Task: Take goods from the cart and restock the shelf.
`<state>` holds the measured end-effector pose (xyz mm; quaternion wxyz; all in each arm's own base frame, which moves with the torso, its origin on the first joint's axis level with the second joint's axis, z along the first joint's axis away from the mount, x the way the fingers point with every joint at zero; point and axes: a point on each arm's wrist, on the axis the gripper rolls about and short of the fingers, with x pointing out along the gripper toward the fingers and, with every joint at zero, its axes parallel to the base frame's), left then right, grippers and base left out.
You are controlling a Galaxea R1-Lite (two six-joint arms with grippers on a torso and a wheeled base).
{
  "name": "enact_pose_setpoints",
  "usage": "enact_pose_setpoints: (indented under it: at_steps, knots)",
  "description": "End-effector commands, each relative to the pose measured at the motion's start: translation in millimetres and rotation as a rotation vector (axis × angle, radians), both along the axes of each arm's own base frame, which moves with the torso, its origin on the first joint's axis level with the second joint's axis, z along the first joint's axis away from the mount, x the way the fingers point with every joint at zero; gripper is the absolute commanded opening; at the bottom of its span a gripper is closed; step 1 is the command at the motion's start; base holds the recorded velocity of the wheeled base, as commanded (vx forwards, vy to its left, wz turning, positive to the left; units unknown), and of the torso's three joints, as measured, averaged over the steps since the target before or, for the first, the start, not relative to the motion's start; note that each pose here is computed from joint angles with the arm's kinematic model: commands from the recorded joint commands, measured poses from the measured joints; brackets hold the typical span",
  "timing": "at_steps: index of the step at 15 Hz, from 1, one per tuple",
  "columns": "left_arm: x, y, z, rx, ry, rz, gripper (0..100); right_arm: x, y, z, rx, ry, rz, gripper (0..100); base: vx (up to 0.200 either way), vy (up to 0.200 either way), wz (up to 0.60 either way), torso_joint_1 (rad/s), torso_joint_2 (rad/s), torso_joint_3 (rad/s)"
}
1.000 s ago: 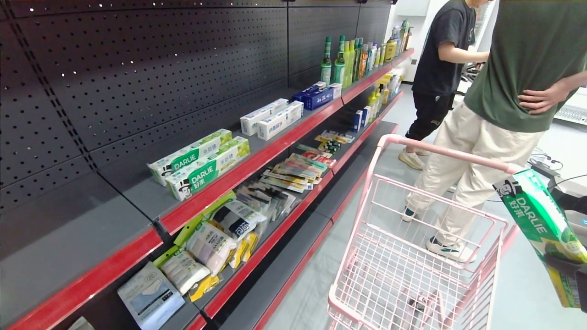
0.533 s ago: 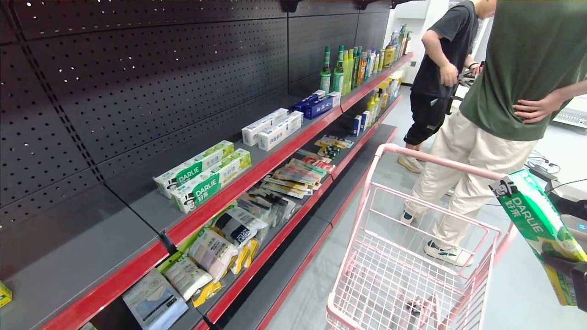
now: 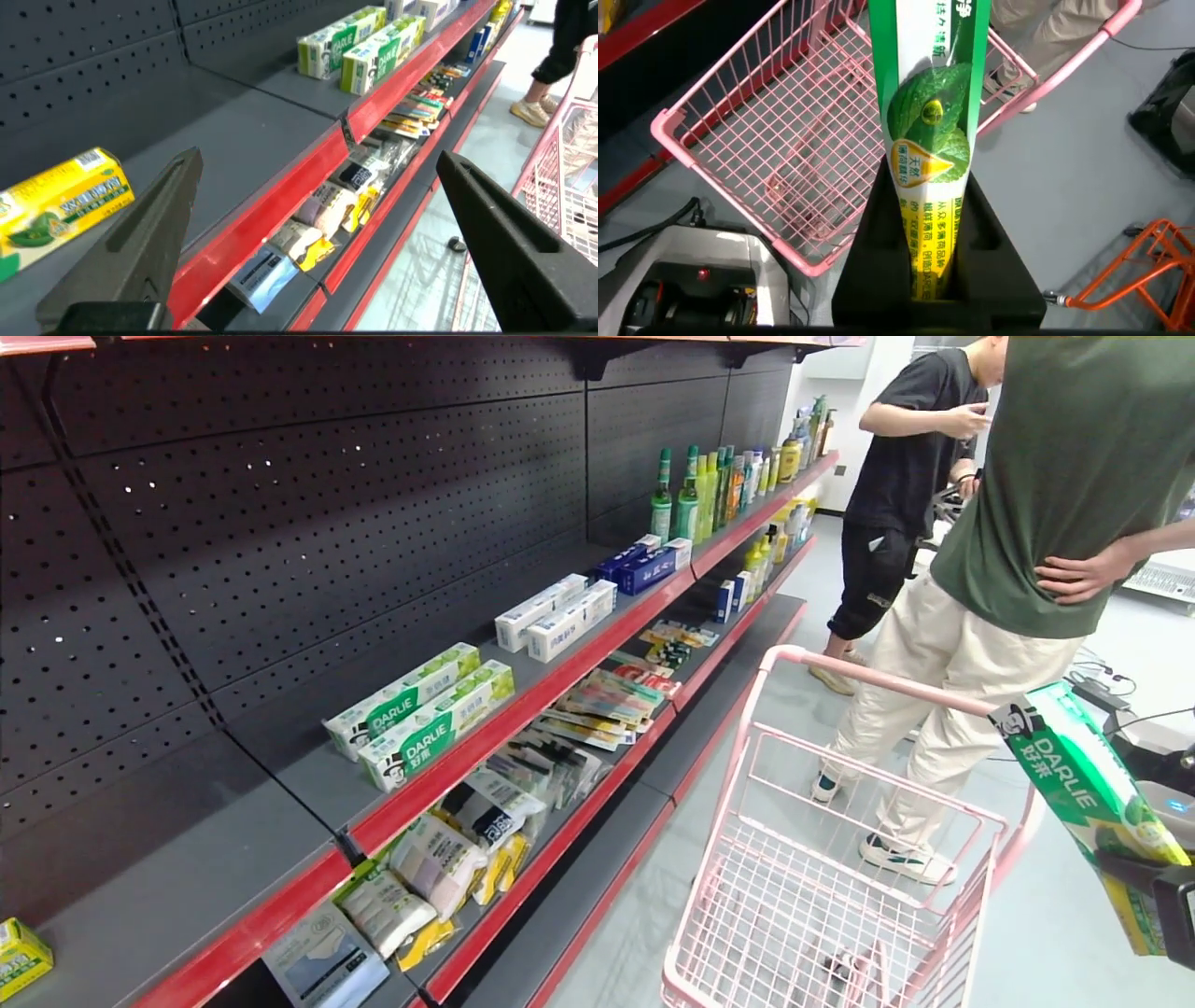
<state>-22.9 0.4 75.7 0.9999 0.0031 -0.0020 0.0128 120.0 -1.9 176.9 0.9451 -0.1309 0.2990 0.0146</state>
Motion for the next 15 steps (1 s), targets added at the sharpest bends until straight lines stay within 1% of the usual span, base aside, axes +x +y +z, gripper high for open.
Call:
enact_pose_setpoints:
  at_steps: [1, 4, 11, 15]
  knots:
    - [0.1, 0.0, 0.1, 0.0, 0.001, 0.001, 100, 2.2, -0.1, -1.5, 0.0, 0.012, 0.0, 0, 0.0, 0.0, 0.0, 0.168, -0.36, -0.193]
    - [0.1, 0.0, 0.1, 0.0, 0.001, 0.001, 100, 2.6, -0.1, -1.3, -0.005, 0.013, 0.003, 0, 0.0, 0.0, 0.0, 0.137, -0.3, -0.162]
    - [0.1, 0.0, 0.1, 0.0, 0.001, 0.001, 100, 4.3, 0.1, -2.4, -0.006, 0.022, 0.006, 0, 0.0, 0.0, 0.0, 0.097, -0.2, -0.106]
    - [0.1, 0.0, 0.1, 0.0, 0.001, 0.001, 100, 2.7, -0.4, -3.2, -0.041, 0.023, 0.026, 0, 0.0, 0.0, 0.0, 0.063, -0.12, -0.065]
